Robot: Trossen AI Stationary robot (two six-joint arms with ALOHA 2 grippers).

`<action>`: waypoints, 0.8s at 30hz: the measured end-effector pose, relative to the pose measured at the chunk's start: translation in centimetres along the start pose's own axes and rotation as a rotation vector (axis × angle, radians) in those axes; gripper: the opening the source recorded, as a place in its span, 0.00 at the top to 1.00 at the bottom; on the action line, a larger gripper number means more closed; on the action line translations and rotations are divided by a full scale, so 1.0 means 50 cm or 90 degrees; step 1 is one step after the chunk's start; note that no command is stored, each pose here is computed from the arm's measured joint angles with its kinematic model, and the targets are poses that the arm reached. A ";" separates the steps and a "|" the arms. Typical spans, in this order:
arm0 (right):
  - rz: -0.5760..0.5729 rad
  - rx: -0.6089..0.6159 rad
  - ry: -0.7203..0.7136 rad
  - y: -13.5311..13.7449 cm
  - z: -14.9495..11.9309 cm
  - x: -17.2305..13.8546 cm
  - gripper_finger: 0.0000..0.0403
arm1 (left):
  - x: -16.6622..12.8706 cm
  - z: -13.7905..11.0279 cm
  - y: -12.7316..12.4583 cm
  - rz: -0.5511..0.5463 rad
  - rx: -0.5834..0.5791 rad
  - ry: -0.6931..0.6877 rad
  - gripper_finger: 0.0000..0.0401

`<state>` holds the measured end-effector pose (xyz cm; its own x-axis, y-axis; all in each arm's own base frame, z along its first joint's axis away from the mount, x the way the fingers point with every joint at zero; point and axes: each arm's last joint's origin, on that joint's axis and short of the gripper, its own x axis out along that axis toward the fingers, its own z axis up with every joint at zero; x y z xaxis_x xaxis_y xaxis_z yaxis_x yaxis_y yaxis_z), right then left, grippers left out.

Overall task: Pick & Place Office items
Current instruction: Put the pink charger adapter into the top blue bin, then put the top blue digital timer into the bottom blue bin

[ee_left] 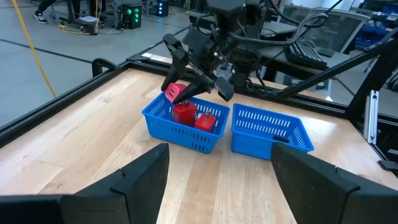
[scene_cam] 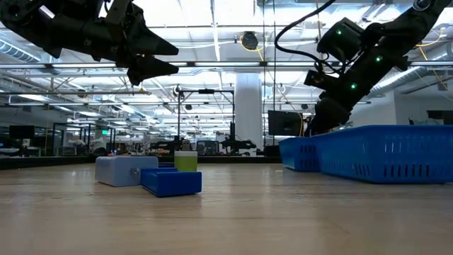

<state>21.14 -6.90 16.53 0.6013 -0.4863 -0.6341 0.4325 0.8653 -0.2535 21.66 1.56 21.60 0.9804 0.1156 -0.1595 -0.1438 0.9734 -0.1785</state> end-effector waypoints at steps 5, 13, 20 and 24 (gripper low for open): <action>0.000 0.002 0.000 0.000 0.000 0.000 0.63 | 0.000 0.000 0.000 0.000 0.000 0.000 0.29; -0.001 0.028 0.001 0.000 -0.001 0.000 0.42 | 0.000 0.000 0.000 0.000 0.000 0.000 0.29; -0.001 0.044 -0.008 0.000 0.002 0.000 0.39 | 0.000 0.000 0.000 0.000 0.000 0.000 0.29; 0.002 0.058 -0.063 0.002 0.019 -0.002 0.41 | 0.000 0.000 0.000 0.000 0.000 0.000 0.29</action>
<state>21.78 -6.87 17.27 0.6634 -0.4975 -0.5588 0.4871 0.8541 -0.1821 21.66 1.55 21.60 0.9804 0.1154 -0.1596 -0.1436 0.9734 -0.1786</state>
